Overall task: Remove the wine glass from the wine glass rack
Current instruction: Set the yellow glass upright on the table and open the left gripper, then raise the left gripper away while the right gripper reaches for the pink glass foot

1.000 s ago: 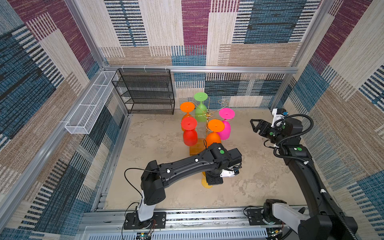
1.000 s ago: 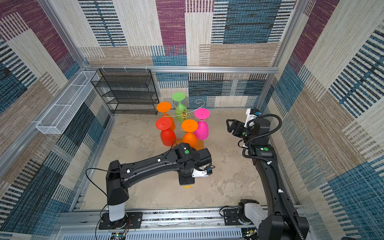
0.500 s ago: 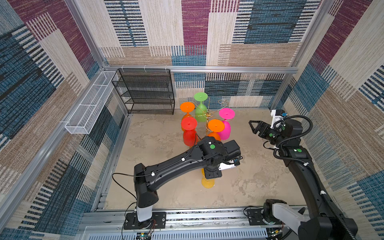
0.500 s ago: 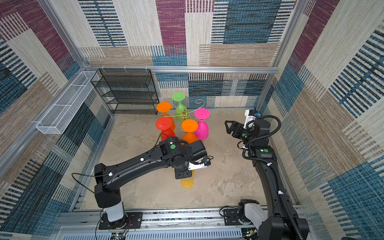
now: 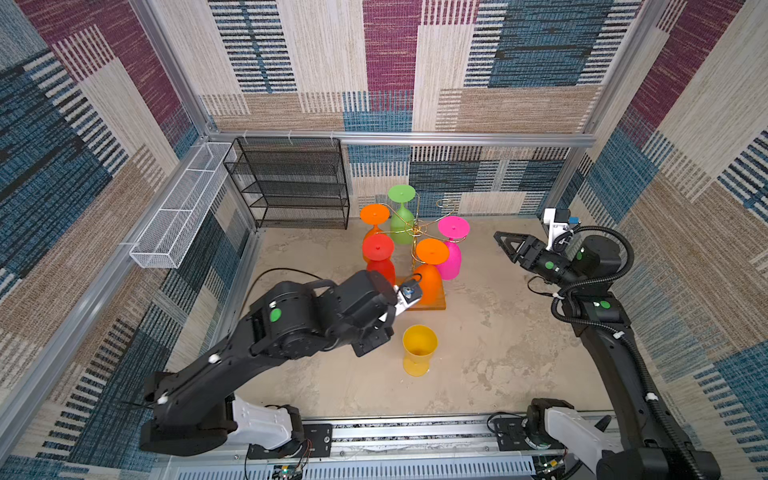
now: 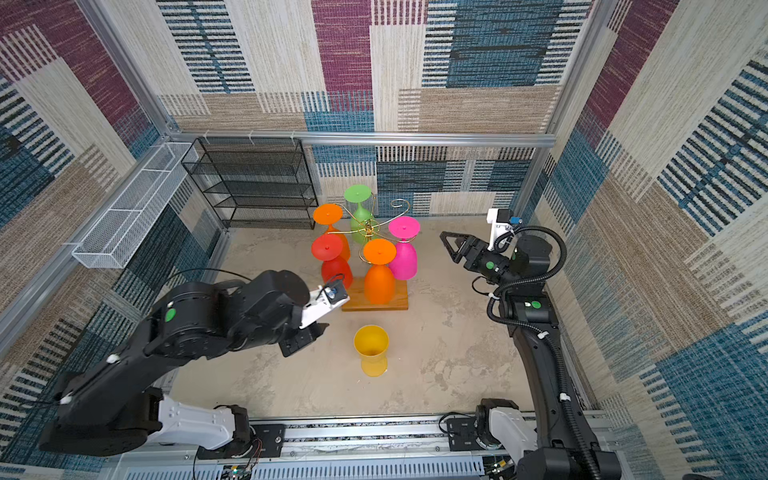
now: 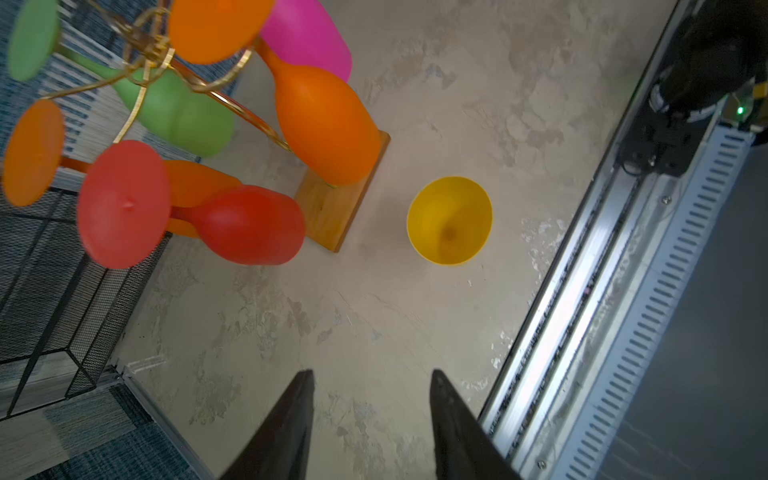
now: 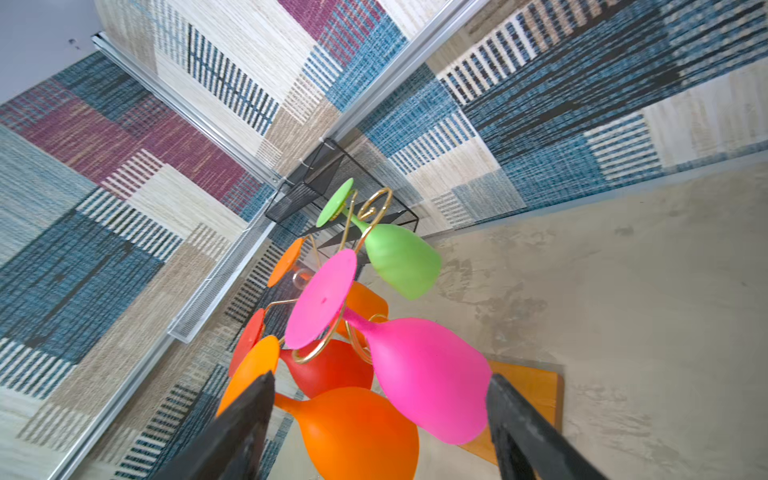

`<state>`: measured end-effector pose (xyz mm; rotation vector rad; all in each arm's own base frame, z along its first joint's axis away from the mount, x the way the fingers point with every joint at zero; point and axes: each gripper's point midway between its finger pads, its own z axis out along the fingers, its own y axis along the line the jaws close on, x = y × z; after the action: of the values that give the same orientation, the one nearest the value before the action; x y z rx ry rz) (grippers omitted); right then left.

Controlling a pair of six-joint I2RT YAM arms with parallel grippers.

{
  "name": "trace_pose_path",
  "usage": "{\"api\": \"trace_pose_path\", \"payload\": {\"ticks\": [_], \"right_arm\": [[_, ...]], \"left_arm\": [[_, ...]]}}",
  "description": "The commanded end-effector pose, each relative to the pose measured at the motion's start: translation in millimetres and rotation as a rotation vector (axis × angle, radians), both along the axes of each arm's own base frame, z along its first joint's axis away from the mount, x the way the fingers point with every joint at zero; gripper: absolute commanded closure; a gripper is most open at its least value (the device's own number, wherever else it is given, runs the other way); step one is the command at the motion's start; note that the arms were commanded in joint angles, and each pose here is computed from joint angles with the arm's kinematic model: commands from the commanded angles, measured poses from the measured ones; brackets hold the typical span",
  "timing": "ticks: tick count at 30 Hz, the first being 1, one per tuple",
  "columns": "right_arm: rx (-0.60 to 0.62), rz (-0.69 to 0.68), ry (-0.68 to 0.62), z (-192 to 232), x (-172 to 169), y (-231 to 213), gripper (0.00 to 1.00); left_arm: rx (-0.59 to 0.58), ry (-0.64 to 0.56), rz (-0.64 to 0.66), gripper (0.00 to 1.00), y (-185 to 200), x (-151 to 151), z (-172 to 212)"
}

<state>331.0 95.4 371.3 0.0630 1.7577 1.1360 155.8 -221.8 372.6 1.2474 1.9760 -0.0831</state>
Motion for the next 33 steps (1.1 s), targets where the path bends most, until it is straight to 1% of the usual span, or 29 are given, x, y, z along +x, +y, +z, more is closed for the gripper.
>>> {"api": "trace_pose_path", "payload": {"ticks": [1, 5, 8, 11, 16, 23, 28, 33], "right_arm": [[0.069, 0.098, -0.035, 16.6, -6.5, 12.3, 0.20], [0.105, 0.115, -0.027, 14.3, -0.8, 14.2, 0.22], [0.107, 0.122, -0.029, 16.8, 3.3, 18.9, 0.24], [0.103, 0.143, -0.029, 18.9, 8.5, 31.5, 0.27], [0.095, 0.179, -0.013, 15.1, 22.4, 54.2, 0.32], [0.093, 0.186, 0.007, 8.7, 37.2, 62.6, 0.35], [0.100, 0.201, 0.006, 10.9, 42.6, 69.2, 0.40], [0.097, 0.210, 0.000, 14.7, 45.6, 74.3, 0.47]], "left_arm": [[-0.275, -0.176, 0.159, 0.48, 16.3, 20.6, 49.1], [-0.476, -0.324, 0.279, 0.33, 50.7, 28.3, 77.2], [-0.534, -0.396, 0.379, 0.24, 72.8, 34.6, 85.0], [-0.524, -0.455, 0.480, 0.23, 89.5, 42.4, 85.1], [-0.552, -0.493, 0.541, 0.23, 99.3, 48.1, 82.2], [-0.613, -0.503, 0.557, 0.25, 114.6, 44.4, 81.2], [-0.605, -0.498, 0.530, 0.25, 110.4, 44.1, 79.7], [-0.584, -0.500, 0.527, 0.25, 104.3, 48.0, 76.8]]}}
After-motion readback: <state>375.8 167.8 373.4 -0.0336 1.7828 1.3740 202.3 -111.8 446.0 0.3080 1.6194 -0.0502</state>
